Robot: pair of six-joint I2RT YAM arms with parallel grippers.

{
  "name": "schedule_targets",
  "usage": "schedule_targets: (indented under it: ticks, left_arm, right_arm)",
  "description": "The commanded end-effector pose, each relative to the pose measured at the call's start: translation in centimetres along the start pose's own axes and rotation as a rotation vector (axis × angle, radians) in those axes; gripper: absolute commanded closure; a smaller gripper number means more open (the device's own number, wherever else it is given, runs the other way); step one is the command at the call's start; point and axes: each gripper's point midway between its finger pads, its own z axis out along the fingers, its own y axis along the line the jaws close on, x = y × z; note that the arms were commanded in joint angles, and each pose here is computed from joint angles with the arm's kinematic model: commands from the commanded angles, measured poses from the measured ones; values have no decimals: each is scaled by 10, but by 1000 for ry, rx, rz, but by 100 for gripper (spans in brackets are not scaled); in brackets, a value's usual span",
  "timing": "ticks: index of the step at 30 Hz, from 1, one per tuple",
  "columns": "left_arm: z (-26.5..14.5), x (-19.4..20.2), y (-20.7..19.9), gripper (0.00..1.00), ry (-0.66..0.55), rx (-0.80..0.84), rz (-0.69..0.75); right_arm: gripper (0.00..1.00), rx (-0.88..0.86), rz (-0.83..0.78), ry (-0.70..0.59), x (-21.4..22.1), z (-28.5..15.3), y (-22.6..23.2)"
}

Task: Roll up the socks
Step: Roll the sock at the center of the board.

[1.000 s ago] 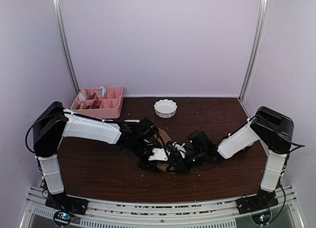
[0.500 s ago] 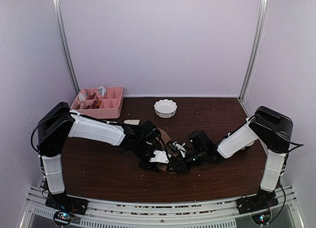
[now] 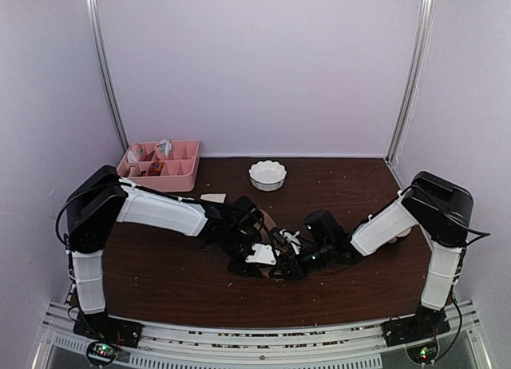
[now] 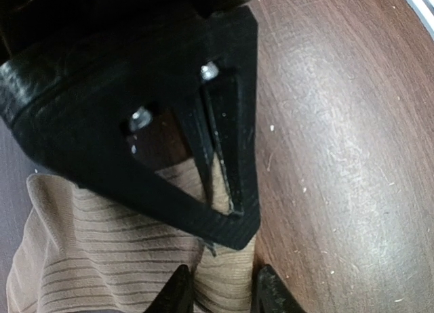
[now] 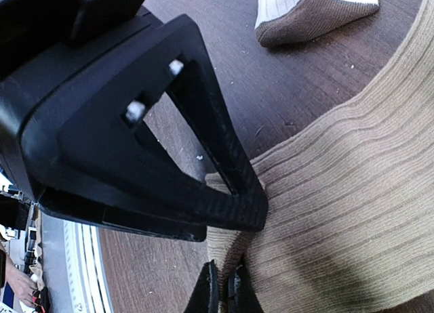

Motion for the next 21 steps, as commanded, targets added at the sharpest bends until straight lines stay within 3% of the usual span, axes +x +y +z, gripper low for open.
schedule_targets:
  ticks: [1,15,18,21]
  left_arm:
    - [15,15,-4,70,59,18,8]
    - [19,50,-41,94,186,168,14]
    - [18,51,-43,97,189,194,-17]
    - [14,48,-42,98,169,238,-77]
  right_arm:
    - [100,100,138,130,49,2,-29]
    - [100,39,176,44,25,-11,-20]
    - [92,53,161,26,20,-15,-20]
    - [78,94,133,-8,16,-22,-22]
